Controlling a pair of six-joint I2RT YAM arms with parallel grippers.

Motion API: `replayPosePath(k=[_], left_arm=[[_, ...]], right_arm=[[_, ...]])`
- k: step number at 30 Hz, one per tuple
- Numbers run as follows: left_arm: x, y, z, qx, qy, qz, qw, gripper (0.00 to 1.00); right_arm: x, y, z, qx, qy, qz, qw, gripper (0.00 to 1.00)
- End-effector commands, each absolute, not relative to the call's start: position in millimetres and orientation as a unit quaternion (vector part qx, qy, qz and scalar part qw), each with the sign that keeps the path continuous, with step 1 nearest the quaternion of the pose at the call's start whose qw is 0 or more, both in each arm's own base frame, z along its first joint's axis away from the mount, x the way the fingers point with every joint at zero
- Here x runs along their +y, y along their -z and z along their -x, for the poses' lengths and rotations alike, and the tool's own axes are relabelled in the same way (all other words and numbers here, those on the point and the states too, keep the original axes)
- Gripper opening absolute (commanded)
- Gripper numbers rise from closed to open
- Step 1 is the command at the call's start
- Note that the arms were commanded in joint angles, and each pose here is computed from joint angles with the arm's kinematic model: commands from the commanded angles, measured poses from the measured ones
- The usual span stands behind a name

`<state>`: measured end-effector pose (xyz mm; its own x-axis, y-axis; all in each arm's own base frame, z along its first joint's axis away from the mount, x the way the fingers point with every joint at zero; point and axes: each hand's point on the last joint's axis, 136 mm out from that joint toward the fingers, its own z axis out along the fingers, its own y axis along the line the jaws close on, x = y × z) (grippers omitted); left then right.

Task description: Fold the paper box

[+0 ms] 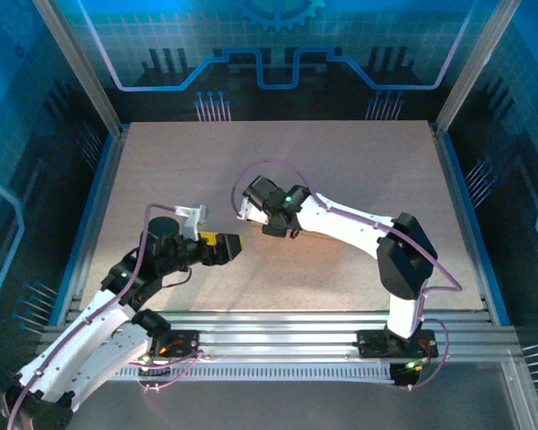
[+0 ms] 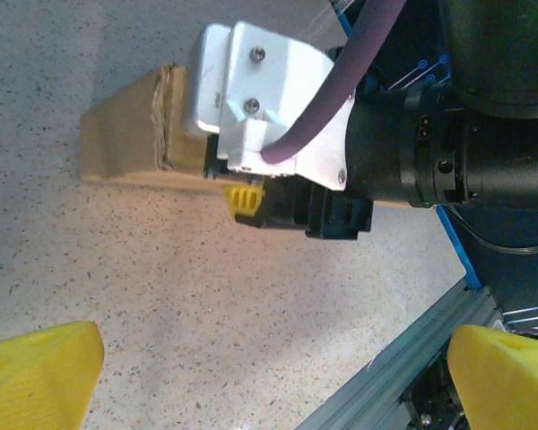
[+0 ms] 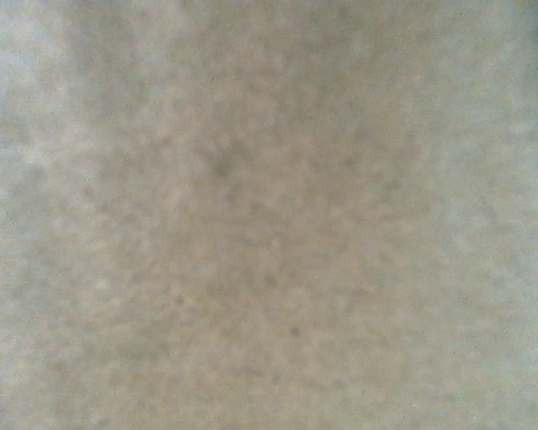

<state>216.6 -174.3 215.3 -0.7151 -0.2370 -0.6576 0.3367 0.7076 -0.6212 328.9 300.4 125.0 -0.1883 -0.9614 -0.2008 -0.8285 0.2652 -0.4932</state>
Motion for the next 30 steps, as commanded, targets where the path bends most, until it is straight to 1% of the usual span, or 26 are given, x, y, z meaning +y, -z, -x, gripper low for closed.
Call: replayPosePath(k=[1, 5, 9, 15, 23, 26, 30], left_arm=[[-170, -225, -218, 0.842, 0.371, -0.034, 0.39, 0.99], [-165, -228, -219, 0.841, 0.365, -0.024, 0.398, 0.99], [-155, -233, -217, 0.841, 0.35, -0.012, 0.413, 0.99], [-144, -244, -208, 0.83, 0.345, -0.008, 0.438, 0.99], [-142, -240, -205, 0.831, 0.346, -0.001, 0.436, 0.99], [-143, -240, -206, 0.832, 0.348, -0.002, 0.433, 0.99], [-145, -239, -206, 0.833, 0.348, -0.005, 0.431, 0.99]], right_arm=[[311, -137, -352, 0.733, 0.2, 0.576, 0.303, 0.44], [326, -134, -362, 0.707, 0.224, 0.578, 0.339, 0.44], [339, -127, -372, 0.685, 0.25, 0.583, 0.359, 0.44], [348, -109, -382, 0.677, 0.267, 0.585, 0.358, 0.47], [358, -94, -392, 0.665, 0.275, 0.589, 0.367, 0.48], [360, -93, -396, 0.661, 0.276, 0.59, 0.374, 0.5], [360, -93, -397, 0.669, 0.265, 0.587, 0.371, 0.56]])
